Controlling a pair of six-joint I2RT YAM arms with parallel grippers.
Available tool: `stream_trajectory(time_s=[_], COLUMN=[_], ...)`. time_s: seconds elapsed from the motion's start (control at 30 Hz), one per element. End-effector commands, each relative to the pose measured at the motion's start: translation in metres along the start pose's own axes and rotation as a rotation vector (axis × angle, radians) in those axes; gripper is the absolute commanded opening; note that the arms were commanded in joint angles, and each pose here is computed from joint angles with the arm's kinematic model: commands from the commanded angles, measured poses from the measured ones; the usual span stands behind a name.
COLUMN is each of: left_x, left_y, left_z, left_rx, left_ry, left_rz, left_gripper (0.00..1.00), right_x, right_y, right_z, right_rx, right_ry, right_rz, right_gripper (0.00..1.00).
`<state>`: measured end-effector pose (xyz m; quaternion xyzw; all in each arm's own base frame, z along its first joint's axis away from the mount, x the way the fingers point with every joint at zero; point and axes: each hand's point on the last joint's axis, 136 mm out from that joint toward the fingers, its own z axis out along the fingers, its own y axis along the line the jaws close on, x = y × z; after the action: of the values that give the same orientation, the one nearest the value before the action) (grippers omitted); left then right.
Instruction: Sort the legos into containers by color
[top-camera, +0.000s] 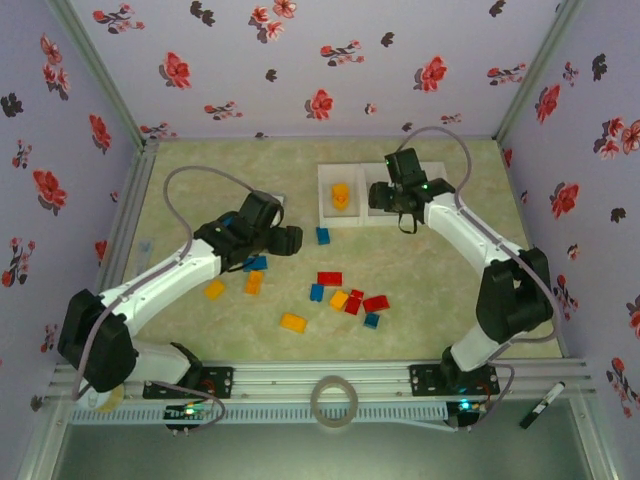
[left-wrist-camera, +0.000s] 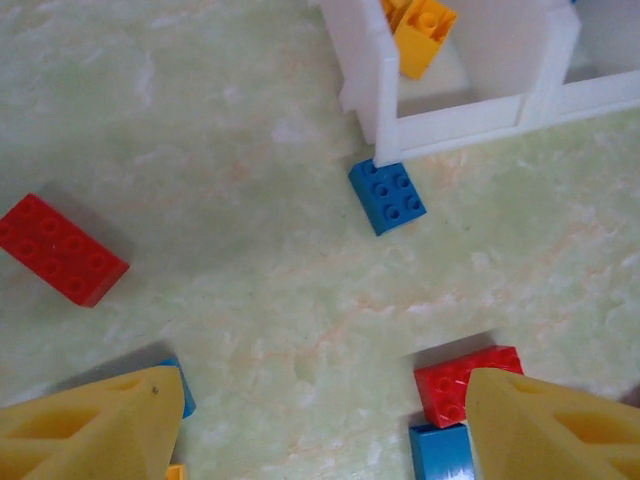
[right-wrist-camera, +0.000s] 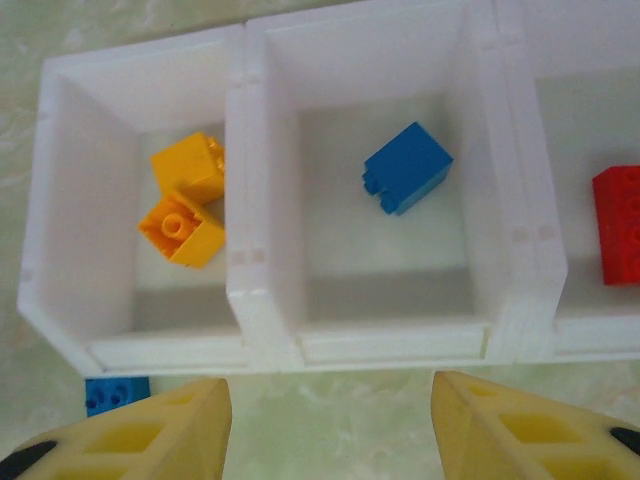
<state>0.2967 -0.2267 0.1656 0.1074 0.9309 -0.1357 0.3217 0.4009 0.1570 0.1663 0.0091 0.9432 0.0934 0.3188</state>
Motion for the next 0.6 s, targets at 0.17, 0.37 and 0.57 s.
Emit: stream_trajectory(time_s=[0.17,0.37,0.57], left_x=[0.027,0.019,0.011], left_y=[0.011,-0.013,-0.04], left_z=[0.028,0.06,0.097], left_rx=[-0.081,-0.068,-0.128], left_ry=[0.104,0.12,0.107], left_rz=[-0.08,-0.128,-0.161], left_gripper=[0.77,0.75,0.76], right_x=[0.023,0.037,0.043], right_y=[0.009,0.008,0.003], right_z=[-0.012,-0.008,-0.013], right_rx=[-0.007,-0.008,-0.003], right_ry=[0.007,0.026,0.02], right_rz=[-0.021,-0.004,0.009], right_gripper=[0.56,0.55,0.55])
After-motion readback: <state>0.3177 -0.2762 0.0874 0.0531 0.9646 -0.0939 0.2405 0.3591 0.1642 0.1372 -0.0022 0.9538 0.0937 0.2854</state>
